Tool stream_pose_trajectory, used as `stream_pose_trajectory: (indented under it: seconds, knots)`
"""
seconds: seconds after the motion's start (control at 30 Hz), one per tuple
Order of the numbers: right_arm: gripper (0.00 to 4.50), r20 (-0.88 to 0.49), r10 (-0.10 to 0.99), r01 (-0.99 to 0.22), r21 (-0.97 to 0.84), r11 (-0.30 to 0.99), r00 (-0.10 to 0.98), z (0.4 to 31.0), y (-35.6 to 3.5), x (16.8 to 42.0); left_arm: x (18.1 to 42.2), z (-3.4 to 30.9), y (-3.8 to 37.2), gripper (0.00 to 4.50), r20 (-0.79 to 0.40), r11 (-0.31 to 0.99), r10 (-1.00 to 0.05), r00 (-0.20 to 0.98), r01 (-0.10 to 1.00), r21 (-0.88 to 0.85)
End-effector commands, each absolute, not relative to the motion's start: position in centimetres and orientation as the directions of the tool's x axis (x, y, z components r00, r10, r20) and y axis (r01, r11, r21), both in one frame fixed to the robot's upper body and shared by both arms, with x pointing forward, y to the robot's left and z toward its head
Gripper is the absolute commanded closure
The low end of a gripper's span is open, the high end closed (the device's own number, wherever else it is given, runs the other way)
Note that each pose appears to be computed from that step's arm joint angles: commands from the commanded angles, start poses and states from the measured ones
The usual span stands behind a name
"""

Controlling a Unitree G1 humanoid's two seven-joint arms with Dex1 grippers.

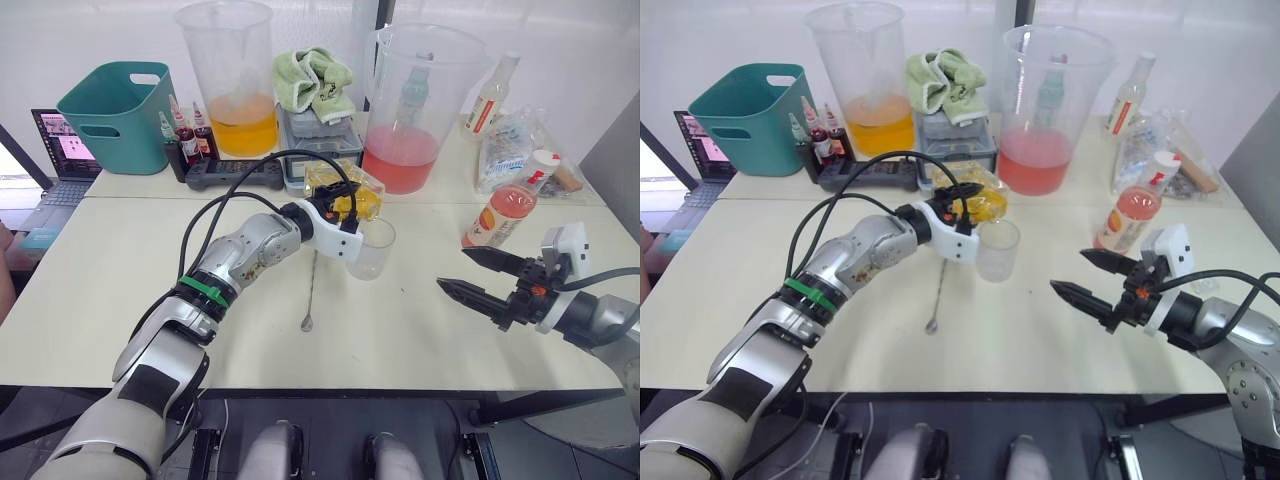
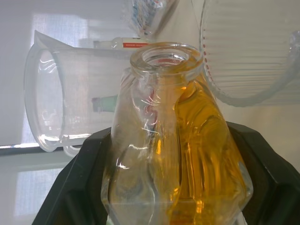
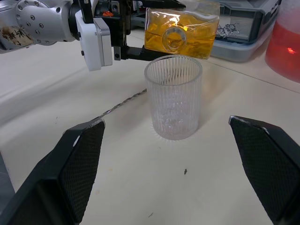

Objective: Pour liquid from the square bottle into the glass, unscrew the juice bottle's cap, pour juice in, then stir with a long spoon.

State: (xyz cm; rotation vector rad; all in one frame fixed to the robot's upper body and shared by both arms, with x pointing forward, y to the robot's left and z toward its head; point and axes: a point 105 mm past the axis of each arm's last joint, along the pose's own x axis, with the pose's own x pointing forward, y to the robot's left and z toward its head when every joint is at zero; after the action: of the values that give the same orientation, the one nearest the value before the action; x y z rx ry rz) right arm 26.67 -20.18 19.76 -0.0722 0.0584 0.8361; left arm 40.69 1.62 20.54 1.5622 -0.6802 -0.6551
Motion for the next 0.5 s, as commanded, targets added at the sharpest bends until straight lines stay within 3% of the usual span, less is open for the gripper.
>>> stream_pose_trajectory:
  seconds: [0.03,0.5]
  knots:
    - [0.00,-0.044,0.740,-0.740,-0.086,0.667,0.671,20.82,-20.12,26.64,39.26,25.43,0.14,1.72,0.137,-0.001,-0.797,0.588,-0.227,0.974]
    - [0.00,-0.046,0.742,-0.743,-0.086,0.664,0.669,20.76,-20.11,26.76,38.96,26.16,-0.10,1.72,0.155,-0.017,-0.808,0.569,-0.286,0.958]
